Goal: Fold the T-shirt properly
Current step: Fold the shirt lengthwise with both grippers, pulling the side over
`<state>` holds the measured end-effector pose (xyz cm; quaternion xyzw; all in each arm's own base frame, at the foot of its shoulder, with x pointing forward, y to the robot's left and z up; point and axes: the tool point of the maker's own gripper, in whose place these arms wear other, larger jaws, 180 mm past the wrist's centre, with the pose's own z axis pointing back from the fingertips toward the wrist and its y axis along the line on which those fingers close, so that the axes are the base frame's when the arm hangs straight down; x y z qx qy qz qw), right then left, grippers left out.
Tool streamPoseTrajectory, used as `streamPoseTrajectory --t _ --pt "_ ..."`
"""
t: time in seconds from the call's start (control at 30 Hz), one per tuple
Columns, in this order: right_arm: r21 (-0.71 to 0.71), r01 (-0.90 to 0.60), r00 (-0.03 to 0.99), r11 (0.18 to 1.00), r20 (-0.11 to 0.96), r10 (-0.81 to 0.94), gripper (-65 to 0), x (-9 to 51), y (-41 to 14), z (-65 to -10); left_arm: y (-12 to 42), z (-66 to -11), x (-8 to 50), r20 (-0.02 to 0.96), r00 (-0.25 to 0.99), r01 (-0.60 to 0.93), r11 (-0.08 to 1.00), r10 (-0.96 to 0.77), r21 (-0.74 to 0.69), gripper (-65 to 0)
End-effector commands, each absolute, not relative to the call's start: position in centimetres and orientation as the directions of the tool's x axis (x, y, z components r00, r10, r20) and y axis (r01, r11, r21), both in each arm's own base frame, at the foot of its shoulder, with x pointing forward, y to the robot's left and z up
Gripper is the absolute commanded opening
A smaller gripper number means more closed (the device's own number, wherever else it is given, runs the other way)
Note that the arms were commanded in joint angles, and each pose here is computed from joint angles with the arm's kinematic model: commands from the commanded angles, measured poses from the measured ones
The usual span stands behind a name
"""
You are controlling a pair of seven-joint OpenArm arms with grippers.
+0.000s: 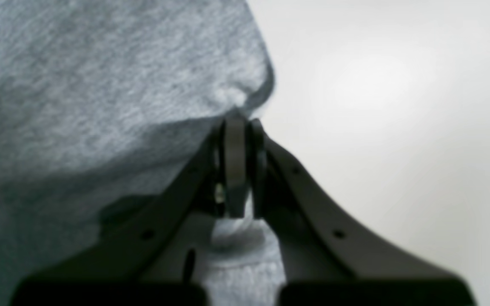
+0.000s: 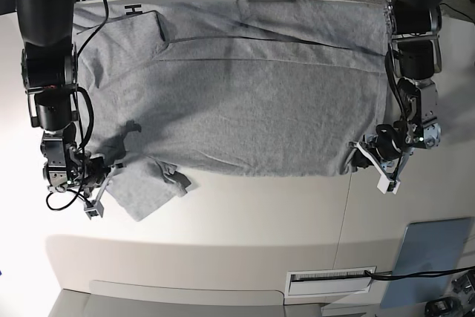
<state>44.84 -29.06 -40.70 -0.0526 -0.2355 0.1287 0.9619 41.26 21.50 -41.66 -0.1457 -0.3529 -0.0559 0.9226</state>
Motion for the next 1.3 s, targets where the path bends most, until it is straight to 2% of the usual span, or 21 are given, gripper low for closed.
streamPoseTrajectory --t 0.0,0.2,0.37,0.53,0.67,0.97,1.27 --pt "-0.199 -0.207 0.832 0.958 0.480 0.280 -65.0 46.5 -30.2 -37.9 22.0 -38.8 43.2 0.729 0.685 0.224 0.953 -0.006 -0.203 -65.0" --pt "-0.240 -0.171 0.760 0.955 0.585 0.283 -65.0 47.3 -30.7 -33.6 21.5 -35.1 43.6 0.780 0.622 0.279 0.949 -0.065 -0.144 -65.0" --pt "-0.388 -0.174 0.734 0.905 0.562 0.382 -65.0 44.6 -32.4 -32.4 22.3 -32.4 42.0 0.822 0.569 0.256 0.957 -0.036 -0.135 -65.0" --pt "-0.358 -0.105 0.703 0.928 0.633 0.324 -65.0 41.3 -33.3 -31.8 22.4 -33.2 39.2 0.804 0.588 0.286 0.952 -0.086 -0.108 -65.0" --pt "-0.356 -0.062 0.684 0.932 0.665 0.300 -65.0 37.8 -34.3 -31.2 22.0 -34.3 37.1 0.793 0.606 0.293 0.944 -0.063 -0.150 -65.0" --pt "-0.398 -0.064 0.691 0.915 0.644 0.329 -65.0 30.4 -34.5 -31.1 22.9 -35.6 33.4 0.774 0.634 0.272 0.941 -0.018 -0.201 -65.0" --pt "-0.416 -0.074 0.744 0.906 0.582 0.328 -65.0 24.4 -33.9 -32.5 23.1 -38.5 29.1 0.686 0.725 0.288 0.930 -0.057 -0.227 -65.0"
